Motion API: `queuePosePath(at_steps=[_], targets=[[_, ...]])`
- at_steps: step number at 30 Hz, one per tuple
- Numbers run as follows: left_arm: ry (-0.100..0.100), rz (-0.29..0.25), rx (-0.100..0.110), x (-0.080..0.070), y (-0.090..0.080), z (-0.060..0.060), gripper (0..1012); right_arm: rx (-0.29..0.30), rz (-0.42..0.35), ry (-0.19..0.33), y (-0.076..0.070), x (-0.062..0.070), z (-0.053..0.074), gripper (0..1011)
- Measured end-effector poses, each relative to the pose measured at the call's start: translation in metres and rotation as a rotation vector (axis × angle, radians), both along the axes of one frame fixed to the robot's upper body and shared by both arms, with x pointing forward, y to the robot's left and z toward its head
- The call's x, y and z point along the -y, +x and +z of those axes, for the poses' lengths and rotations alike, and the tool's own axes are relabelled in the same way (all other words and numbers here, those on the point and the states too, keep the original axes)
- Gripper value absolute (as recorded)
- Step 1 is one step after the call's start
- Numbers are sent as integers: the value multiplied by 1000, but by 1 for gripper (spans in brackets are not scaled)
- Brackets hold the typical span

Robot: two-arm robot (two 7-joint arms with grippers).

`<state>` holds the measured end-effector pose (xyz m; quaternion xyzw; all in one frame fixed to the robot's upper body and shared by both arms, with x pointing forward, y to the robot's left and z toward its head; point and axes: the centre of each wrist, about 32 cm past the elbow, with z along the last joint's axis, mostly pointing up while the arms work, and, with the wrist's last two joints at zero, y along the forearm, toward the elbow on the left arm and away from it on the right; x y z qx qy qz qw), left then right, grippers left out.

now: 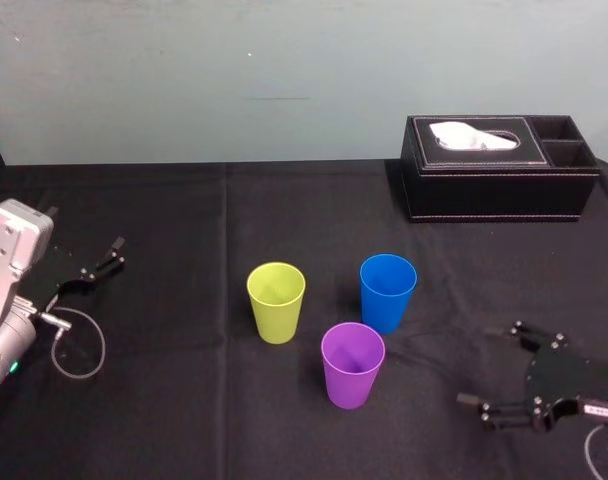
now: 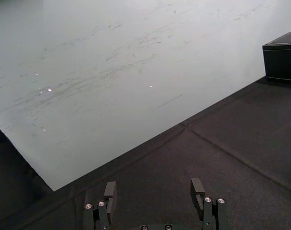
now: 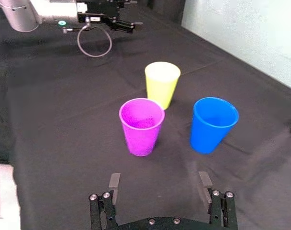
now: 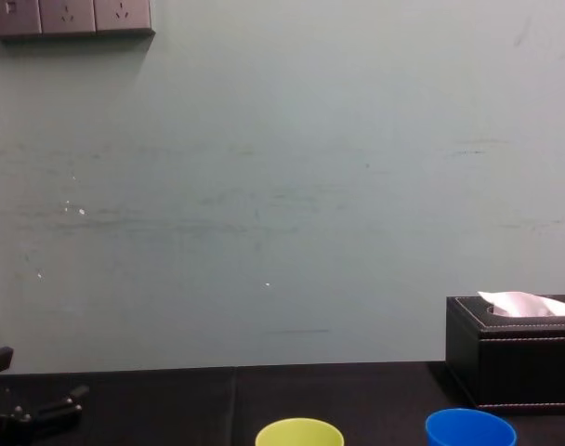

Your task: Stack the three plastic cups sequentially using one hand.

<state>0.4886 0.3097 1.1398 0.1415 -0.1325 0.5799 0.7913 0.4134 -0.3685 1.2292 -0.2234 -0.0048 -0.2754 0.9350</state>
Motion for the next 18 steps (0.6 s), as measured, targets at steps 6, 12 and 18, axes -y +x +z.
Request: queuePosePath(at_steps=[6, 12, 18], targets=[[0, 0, 0, 0, 0, 0, 1010, -38, 0, 21, -2, -7, -12, 1004], [0, 0, 0, 0, 0, 0, 1010, -56, -1, 37, -2, -14, -21, 1004], [0, 0, 0, 0, 0, 0, 1010, -67, 13, 44, -1, -22, -27, 1004]])
